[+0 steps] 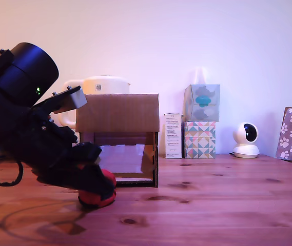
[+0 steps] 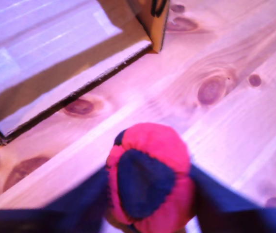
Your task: Drop the footbag into the cardboard dice tower
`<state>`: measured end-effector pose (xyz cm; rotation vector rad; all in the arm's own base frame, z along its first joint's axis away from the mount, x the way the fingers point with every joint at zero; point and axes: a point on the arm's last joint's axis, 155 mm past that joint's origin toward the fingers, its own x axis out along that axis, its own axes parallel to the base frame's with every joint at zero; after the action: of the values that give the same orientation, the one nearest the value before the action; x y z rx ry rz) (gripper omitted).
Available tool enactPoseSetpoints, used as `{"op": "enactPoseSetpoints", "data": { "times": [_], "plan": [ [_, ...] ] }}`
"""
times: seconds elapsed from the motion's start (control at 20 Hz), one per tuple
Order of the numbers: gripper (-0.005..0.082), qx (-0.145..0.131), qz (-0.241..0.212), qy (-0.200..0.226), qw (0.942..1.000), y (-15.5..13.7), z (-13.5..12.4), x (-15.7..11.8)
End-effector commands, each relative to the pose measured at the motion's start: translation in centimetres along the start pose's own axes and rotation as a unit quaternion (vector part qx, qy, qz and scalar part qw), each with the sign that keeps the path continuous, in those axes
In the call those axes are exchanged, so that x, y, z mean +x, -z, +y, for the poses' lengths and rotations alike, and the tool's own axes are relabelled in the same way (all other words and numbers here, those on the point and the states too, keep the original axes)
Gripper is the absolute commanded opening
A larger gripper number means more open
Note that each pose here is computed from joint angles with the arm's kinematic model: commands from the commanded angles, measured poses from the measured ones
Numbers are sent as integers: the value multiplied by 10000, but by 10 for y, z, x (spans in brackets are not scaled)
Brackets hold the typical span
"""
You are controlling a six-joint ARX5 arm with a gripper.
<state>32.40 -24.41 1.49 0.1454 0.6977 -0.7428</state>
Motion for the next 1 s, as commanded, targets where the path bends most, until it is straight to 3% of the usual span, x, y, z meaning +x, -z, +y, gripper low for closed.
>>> {"op": "enactPoseSetpoints", "data": {
  "times": [0.0,0.25,0.4,0.65,0.8,0.95],
  "plan": [
    [90,-69,65,150,9998,3,-7,-3],
    [90,-84,-230,378,9990,-31,-24,-49],
    [90,65,-816,306,9962,-67,-29,-86],
    [90,198,-1323,38,9910,-93,-26,-121],
    [90,327,-2212,-293,9743,-136,-17,-138],
    [90,404,-3074,-624,9487,-175,-7,-155]
  ]
}}
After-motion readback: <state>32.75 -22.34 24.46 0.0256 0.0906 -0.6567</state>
